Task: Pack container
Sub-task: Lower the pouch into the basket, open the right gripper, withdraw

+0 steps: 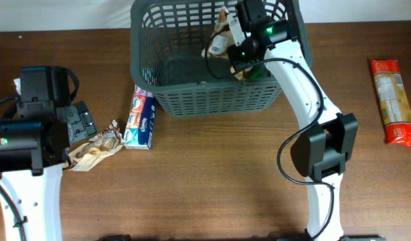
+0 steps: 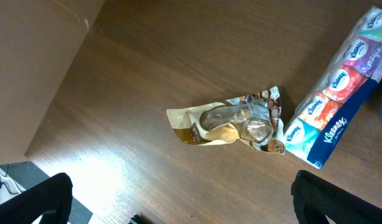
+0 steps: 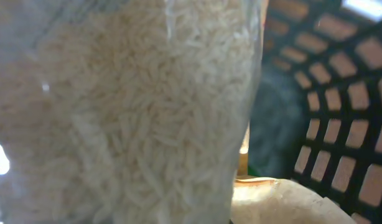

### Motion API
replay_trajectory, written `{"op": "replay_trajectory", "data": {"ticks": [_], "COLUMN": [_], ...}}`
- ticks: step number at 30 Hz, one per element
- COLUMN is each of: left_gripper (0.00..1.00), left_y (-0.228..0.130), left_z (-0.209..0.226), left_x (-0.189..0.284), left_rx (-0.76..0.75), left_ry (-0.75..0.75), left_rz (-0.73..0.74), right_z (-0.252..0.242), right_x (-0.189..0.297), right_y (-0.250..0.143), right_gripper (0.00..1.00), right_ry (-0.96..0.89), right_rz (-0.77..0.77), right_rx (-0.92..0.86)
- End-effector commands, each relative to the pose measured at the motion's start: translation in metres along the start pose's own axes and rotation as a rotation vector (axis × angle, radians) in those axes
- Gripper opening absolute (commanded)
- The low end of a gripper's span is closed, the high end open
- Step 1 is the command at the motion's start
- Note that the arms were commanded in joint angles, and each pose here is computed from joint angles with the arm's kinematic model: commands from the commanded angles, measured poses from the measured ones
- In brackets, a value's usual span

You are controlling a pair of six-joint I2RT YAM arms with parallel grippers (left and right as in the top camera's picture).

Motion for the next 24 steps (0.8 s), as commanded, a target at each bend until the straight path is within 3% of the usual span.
{"op": "replay_trajectory", "data": {"ticks": [1, 2, 3, 4, 5, 8, 11, 15, 21, 24], "left_gripper": [0.99, 0.99, 0.99, 0.99, 0.99, 0.99, 0.99, 0.99, 0.99, 0.99], "left_y": [0.002, 0.002, 0.002, 0.002, 0.002, 0.002, 0.002, 0.002, 0.001, 0.001], "left_z": [0.003, 0.003, 0.003, 0.003, 0.003, 0.003, 0.003, 0.003, 0.003, 0.003], "left_x": [0.0, 0.0, 0.0, 0.0, 0.0, 0.0, 0.0, 0.0, 0.0, 0.0], "left_rx": [0.001, 0.001, 0.001, 0.001, 0.001, 0.001, 0.001, 0.0, 0.0, -0.001], "left_ry": [0.012, 0.012, 0.012, 0.012, 0.012, 0.012, 0.012, 0.013, 0.013, 0.014], "left_rz": [-0.006, -0.005, -0.005, -0.005, -0.005, -0.006, -0.006, -0.005, -0.004, -0.003], "right_z": [-0.015, -0.015, -0.015, -0.015, -0.015, -0.015, -0.015, -0.018, -0.038, -0.065], "right_x": [0.006, 0.005, 0.005, 0.005, 0.005, 0.005, 0.005, 0.016, 0.09, 0.155], "right_y": [-0.007, -0.009, -0.01, -0.01, -0.01, -0.01, -0.009, -0.002, 0.035, 0.048], "right_gripper": [0.04, 0.05, 0.18, 0.38, 0.46, 0.47, 0.6, 0.72, 0.8, 0.99], "right_ry": [-0.026, -0.024, -0.024, -0.024, -0.025, -0.024, -0.024, -0.033, -0.097, -0.196], "right_rz": [0.001, 0.006, 0.008, 0.008, 0.008, 0.008, 0.007, -0.017, -0.158, -0.266], "right_rx": [-0.035, -0.037, -0.037, -0.038, -0.037, -0.037, -0.036, -0.036, -0.044, -0.073]}}
Point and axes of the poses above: each gripper's point midway between its finger pads, its own x axis back along the fingers, its own z axis along the line the jaws close on, y = z × x, the point moved 1 cm from there along x, back along the fingers, and after that the axes turned 15 degrees about x, right-handed, at the moved point
